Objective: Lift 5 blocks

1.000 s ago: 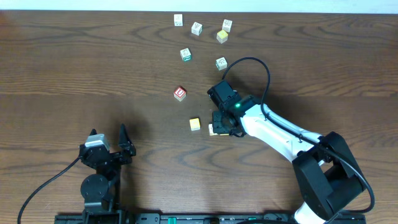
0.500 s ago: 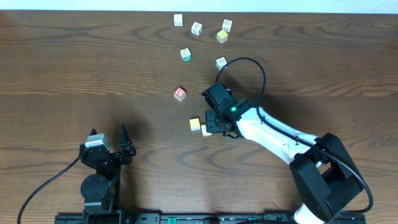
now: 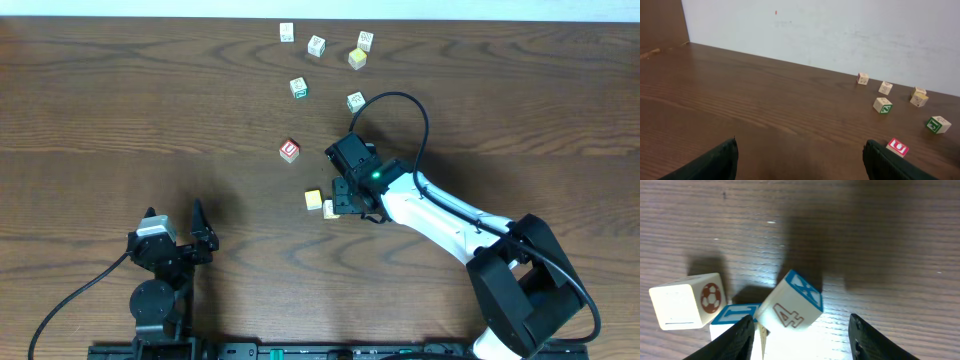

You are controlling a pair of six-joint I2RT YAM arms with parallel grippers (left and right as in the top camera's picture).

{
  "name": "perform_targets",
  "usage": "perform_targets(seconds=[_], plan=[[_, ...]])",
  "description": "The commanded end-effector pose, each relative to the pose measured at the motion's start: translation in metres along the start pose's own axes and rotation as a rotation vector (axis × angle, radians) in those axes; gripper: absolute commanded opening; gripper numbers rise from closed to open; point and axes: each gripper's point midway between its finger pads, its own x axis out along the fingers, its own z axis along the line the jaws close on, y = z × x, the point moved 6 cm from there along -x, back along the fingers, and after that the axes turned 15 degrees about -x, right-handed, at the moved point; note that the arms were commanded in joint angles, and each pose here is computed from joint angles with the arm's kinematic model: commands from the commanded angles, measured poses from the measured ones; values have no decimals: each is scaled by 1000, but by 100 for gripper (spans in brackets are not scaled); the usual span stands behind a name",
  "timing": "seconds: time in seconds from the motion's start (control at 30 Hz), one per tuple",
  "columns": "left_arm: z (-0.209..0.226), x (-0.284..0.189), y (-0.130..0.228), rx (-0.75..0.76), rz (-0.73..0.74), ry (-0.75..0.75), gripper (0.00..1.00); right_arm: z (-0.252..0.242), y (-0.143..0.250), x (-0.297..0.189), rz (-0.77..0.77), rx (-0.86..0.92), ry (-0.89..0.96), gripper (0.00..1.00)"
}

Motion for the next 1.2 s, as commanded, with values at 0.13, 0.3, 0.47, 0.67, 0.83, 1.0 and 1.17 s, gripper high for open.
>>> perform_targets(seconds=[0.13, 0.3, 0.47, 0.67, 0.83, 1.0, 1.17], plan=[[8, 1, 12, 13, 41, -35, 80, -9, 1, 1, -7, -1, 61, 61], [8, 1, 12, 13, 42, -35, 80, -6, -2, -1, -20, -52, 33, 61], [8, 1, 12, 13, 41, -35, 80, -3, -9, -5, -40, -62, 20, 61], [8, 1, 12, 13, 41, -35, 80, 4, -29, -20, -95, -90, 2, 55], [8, 1, 12, 13, 41, -35, 80, 5, -37, -24, -125, -87, 8, 40], [8, 1, 12, 13, 42, -35, 80, -3, -32, -23, -107, 22, 61, 42], [8, 1, 12, 13, 42, -35, 80, -4, -31, -23, -109, 134, 62, 48]])
